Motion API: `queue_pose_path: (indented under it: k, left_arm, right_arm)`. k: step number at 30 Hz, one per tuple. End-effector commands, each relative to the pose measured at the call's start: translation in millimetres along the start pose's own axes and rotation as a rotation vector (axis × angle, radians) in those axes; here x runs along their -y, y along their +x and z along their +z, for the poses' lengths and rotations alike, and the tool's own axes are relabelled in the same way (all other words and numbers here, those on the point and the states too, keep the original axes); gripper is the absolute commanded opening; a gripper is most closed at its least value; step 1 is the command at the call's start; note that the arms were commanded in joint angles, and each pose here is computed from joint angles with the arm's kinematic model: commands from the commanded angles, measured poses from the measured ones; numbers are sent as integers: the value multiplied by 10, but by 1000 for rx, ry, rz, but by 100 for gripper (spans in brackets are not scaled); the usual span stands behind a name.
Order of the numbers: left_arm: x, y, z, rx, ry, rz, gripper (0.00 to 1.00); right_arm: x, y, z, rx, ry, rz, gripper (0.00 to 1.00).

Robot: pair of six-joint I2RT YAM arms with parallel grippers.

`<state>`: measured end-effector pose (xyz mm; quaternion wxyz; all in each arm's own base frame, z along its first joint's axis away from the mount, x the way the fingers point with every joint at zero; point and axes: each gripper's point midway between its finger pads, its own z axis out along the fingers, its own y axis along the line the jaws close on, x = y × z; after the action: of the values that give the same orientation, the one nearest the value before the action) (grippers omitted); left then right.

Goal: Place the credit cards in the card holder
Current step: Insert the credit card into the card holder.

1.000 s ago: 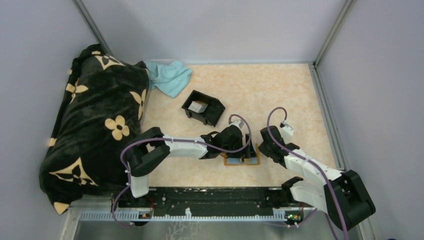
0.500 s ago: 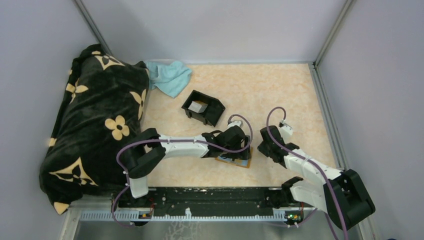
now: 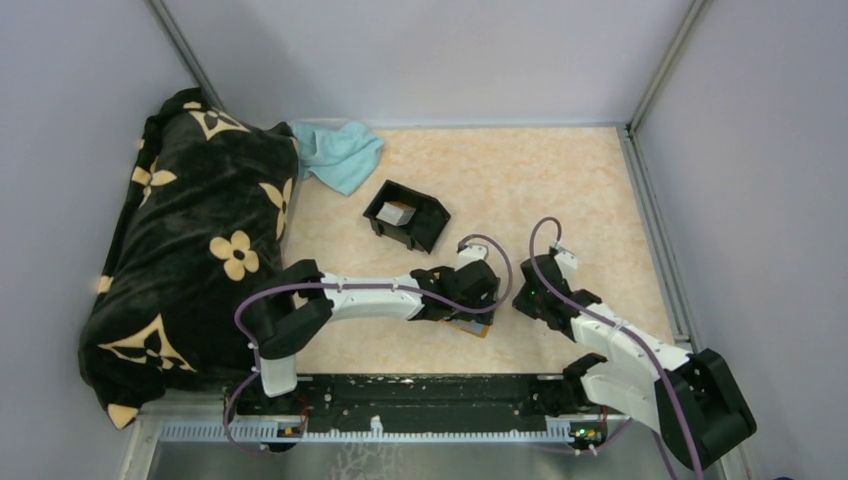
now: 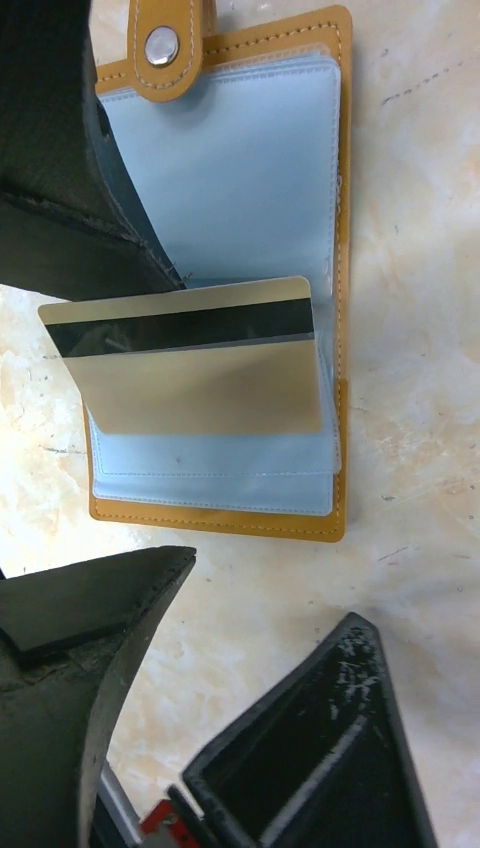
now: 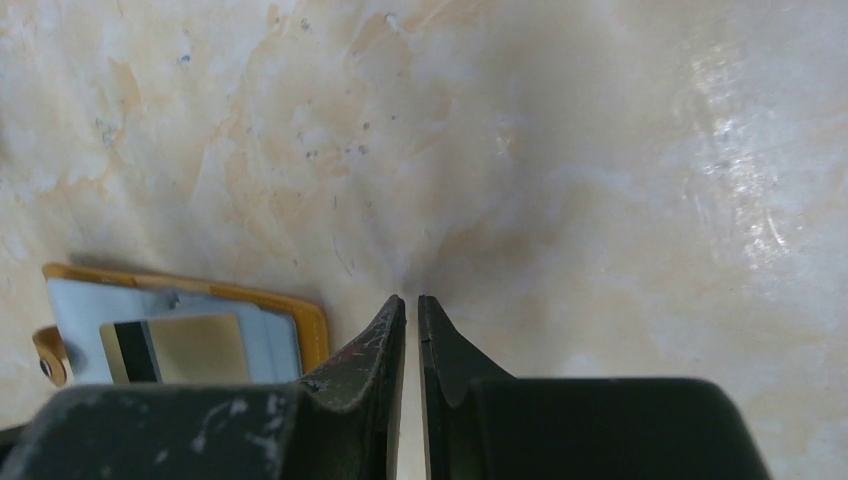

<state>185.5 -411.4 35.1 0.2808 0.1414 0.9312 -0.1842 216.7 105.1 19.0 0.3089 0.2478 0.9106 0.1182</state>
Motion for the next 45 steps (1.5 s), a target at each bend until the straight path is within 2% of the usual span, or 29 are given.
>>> queue_pose_path:
  k: [1, 11, 18, 24, 25, 27, 28, 37, 45]
  left_arm:
    - [-247, 152, 143, -23, -90, 55, 90]
    - [-194, 379, 185, -62, 76, 9, 90]
    - [-62, 559, 120, -115, 268, 19, 91]
    - [20, 709, 91, -181, 340, 47, 91]
    - [13, 731, 89, -188, 344, 46, 91]
    - [-6, 781, 87, -201, 347, 48, 99]
    - [-10, 816, 84, -214, 352, 49, 100]
    - [-43, 1103, 172, -288, 342, 45, 100]
    - [-105, 1196, 255, -312, 241, 81, 100]
  right_arm:
    - [-152, 38, -114, -14, -81, -100, 10]
    - [-485, 70, -230, -12, -197, -159, 11]
    - [-518, 107, -209, -33, -194, -169, 10]
    - [-581, 167, -179, -50, -199, -175, 10]
    - [-584, 176, -173, -51, -197, -177, 10]
    - [-593, 193, -162, -55, -195, -177, 10]
    - [-593, 197, -155, -55, -192, -177, 10]
    - [-627, 274, -123, -67, -202, -174, 9]
    - [-667, 303, -120, -75, -212, -179, 9]
